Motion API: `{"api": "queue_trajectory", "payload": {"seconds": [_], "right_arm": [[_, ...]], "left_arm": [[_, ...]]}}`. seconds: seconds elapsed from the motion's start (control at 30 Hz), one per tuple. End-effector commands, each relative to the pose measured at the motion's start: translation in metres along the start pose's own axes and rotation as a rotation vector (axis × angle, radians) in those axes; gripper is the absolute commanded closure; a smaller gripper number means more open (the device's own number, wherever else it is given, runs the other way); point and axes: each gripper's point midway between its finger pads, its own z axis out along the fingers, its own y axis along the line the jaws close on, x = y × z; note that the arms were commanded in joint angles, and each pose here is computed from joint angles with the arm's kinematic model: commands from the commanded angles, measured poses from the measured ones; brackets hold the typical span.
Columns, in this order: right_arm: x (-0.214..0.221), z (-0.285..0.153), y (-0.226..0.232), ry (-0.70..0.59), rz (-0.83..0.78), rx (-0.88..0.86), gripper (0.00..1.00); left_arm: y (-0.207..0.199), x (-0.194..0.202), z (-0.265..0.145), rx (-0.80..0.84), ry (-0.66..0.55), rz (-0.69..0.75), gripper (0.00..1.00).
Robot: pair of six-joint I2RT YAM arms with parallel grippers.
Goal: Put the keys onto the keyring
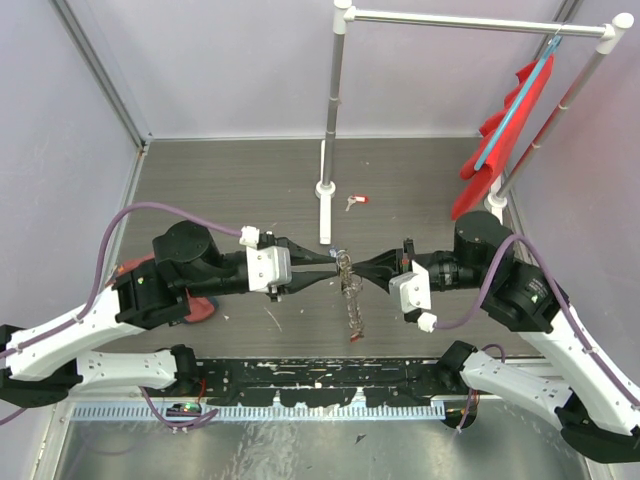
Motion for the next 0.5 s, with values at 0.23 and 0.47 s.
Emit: {"api": "queue_trajectory", "payload": {"seconds": [0.23, 0.47], "right_arm": [[-0.016, -0.016, -0.018, 0.006, -0.332, 0.064, 0.99], [-0.024, -0.025, -0.021, 0.006, -0.448, 0.091, 0.99]], "left_arm": [[-0.001, 0.009, -0.002, -0.015, 0.023, -0.034, 0.68], [0.000, 0.014, -0.002, -0.028, 0.047, -0.048, 0.67]]}}
